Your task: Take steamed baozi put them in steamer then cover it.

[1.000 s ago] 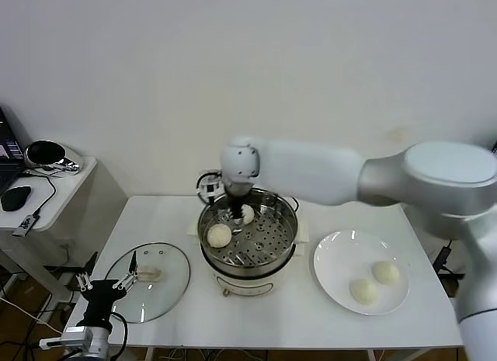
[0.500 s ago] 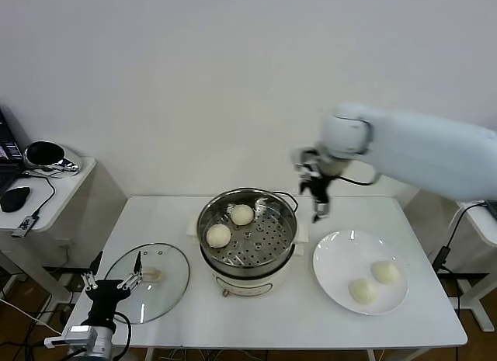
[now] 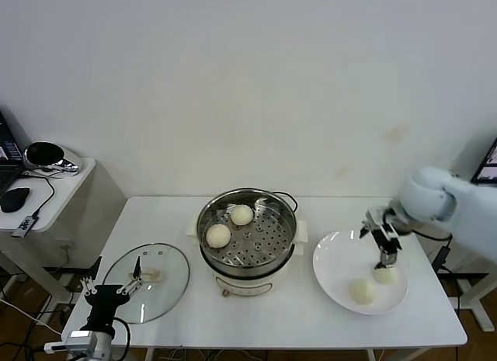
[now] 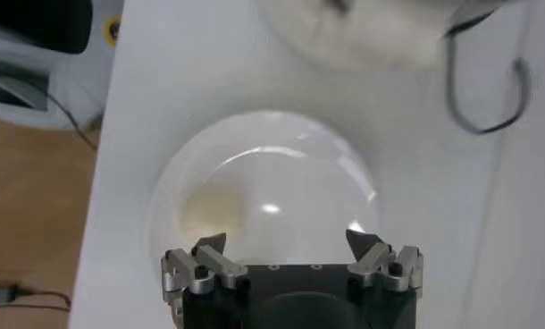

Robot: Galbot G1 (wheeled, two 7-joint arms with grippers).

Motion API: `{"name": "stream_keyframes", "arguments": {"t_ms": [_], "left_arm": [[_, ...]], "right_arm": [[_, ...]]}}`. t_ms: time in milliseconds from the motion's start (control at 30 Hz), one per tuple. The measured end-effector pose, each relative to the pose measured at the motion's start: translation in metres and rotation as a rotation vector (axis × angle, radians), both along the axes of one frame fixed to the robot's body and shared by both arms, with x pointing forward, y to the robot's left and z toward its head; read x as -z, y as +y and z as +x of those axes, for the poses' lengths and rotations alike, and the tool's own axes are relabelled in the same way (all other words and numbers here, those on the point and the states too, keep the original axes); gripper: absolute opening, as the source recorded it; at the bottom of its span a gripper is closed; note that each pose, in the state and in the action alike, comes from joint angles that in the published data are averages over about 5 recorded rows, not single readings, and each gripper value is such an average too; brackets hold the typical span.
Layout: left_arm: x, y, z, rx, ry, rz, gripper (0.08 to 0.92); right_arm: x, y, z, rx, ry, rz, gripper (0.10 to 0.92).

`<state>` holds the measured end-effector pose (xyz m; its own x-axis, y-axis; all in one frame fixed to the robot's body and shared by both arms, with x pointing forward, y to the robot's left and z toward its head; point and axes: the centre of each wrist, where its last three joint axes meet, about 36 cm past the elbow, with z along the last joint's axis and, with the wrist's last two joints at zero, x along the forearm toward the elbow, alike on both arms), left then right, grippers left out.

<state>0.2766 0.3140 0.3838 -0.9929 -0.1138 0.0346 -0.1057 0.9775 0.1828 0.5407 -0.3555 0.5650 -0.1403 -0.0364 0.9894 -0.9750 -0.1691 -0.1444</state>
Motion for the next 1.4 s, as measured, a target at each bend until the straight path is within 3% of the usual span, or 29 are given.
{"name": "stream_keyframes", "arguments": {"t_ms": [467,1033,1400], "left_arm": [[0.002,0.004,-0.005,-0.019,0.006,0.007,0.823],[0.004,0.008,-0.005,-0.032,0.008,0.009,0.823],[0.004,0.006,-0.004,-0.031,0.005,0.006,0.823]], "right_arm": [[0.070,-0.011,-0.020,0.018,0.032,-0.009,0.823],[0.111,-0.003,-0.010,0.046,0.014,0.006,0.818],[0.114,-0.002,-0.006,0.054,0.010,0.006,0.683]]}}
